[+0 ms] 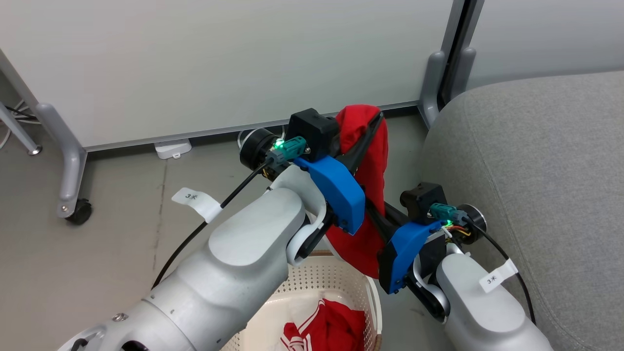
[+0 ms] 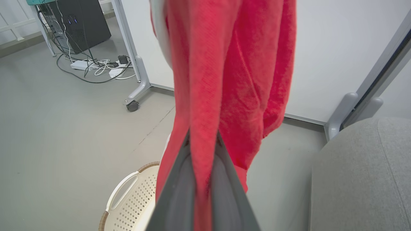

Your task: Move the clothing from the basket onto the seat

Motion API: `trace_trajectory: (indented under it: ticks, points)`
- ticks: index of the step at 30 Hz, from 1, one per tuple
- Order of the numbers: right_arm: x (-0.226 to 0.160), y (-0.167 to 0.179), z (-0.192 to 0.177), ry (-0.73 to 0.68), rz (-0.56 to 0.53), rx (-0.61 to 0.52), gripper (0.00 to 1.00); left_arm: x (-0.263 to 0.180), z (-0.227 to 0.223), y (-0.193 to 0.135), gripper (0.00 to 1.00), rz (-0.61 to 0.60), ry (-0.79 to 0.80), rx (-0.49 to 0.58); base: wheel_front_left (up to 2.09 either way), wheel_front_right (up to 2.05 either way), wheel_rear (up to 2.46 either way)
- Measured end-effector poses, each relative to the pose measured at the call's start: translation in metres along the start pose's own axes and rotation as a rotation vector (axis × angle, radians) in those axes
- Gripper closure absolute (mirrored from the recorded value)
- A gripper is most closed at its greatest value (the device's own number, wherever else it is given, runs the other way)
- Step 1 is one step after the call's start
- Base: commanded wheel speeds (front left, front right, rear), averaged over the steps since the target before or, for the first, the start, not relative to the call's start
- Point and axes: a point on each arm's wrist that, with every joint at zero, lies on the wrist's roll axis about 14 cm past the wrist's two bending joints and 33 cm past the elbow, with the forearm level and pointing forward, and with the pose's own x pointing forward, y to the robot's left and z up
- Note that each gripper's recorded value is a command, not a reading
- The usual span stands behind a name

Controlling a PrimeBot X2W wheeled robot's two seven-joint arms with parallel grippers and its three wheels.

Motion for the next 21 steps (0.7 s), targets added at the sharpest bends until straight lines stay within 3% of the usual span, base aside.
trace_trajectory:
  ticks: [21]
  points:
    - [-0.0025,-0.0020,-0.0029,0.003,-0.007,0.024,1.00,0.0007,-0.0030,-0.0006,1.00,0.005,0.015,0.011,0.00,0.00,0.00]
